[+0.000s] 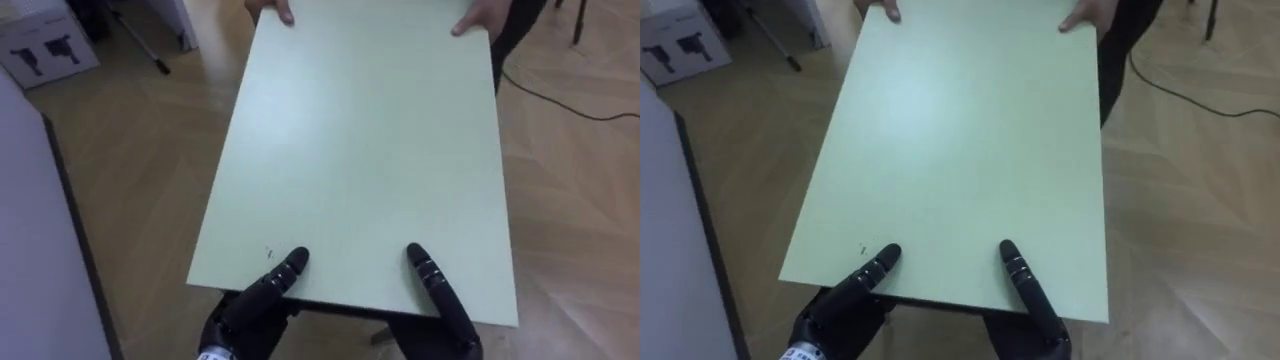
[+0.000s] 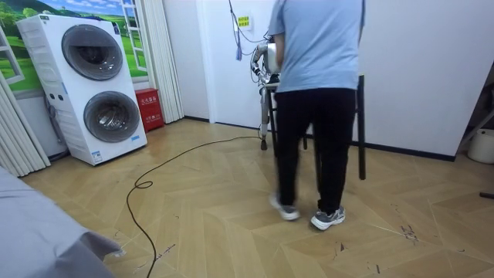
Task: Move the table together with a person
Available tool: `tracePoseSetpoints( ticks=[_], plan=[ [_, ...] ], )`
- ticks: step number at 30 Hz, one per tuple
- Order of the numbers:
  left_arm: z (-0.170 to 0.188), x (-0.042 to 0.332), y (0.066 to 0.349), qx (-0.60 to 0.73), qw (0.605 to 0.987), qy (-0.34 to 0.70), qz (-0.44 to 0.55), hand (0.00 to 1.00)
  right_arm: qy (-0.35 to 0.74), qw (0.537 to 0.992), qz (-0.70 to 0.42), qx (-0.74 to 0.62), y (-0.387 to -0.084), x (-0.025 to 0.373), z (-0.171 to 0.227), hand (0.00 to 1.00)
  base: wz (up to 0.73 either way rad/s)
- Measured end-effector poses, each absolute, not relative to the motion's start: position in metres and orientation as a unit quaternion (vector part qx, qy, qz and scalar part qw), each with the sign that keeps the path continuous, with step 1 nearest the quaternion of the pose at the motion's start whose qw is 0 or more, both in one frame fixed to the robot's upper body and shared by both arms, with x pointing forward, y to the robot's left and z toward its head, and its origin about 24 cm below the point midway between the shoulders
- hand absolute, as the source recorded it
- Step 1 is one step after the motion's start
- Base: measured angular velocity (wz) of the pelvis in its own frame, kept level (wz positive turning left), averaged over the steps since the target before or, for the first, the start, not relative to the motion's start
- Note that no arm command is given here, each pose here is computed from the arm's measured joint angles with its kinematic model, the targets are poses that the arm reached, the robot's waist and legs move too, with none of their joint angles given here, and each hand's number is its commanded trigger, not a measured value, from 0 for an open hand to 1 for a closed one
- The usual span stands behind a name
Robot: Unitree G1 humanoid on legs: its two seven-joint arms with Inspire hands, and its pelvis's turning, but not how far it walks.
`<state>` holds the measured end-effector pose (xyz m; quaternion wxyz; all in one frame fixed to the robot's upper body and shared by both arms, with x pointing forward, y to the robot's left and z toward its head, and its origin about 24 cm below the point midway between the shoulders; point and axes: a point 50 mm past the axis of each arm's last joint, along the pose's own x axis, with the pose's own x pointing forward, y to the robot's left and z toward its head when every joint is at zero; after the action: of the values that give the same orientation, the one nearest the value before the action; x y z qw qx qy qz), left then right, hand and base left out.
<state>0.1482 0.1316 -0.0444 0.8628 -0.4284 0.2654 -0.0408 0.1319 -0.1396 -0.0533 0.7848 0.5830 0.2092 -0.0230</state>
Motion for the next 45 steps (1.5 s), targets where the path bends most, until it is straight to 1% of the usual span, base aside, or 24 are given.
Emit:
tracePoseSetpoints(
  ticks=[4,10,15,19,23,27,36,45],
  plan=[
    [-0.047,0.143,0.134,-0.440,0.853,0.277,-0.030,1.00,0.219,0.789,-0.017,0.574,-0.138,0.133,-0.053,1.00,0.24],
    [-0.049,0.140,0.130,-0.471,0.834,0.285,-0.024,1.00,0.216,0.800,-0.008,0.560,-0.144,0.136,-0.051,1.00,0.58],
    [-0.044,0.149,0.129,-0.468,0.839,0.275,-0.036,1.00,0.200,0.806,-0.004,0.557,-0.144,0.143,-0.047,1.00,1.03],
    [-0.042,0.151,0.131,-0.471,0.840,0.268,-0.036,1.00,0.204,0.808,0.003,0.553,-0.142,0.150,-0.044,1.00,0.24],
    [-0.041,0.156,0.132,-0.463,0.845,0.266,-0.029,1.00,0.204,0.806,-0.003,0.556,-0.141,0.151,-0.044,1.00,0.63],
    [-0.042,0.155,0.131,-0.461,0.844,0.272,-0.029,1.00,0.207,0.810,0.001,0.548,-0.143,0.154,-0.043,1.00,0.13],
    [-0.040,0.160,0.134,-0.465,0.846,0.261,-0.009,1.00,0.207,0.816,0.005,0.539,-0.135,0.165,-0.038,1.00,0.19],
    [-0.044,0.159,0.132,-0.464,0.843,0.274,0.009,1.00,0.224,0.810,-0.015,0.542,-0.130,0.161,-0.042,1.00,0.13]
  ],
)
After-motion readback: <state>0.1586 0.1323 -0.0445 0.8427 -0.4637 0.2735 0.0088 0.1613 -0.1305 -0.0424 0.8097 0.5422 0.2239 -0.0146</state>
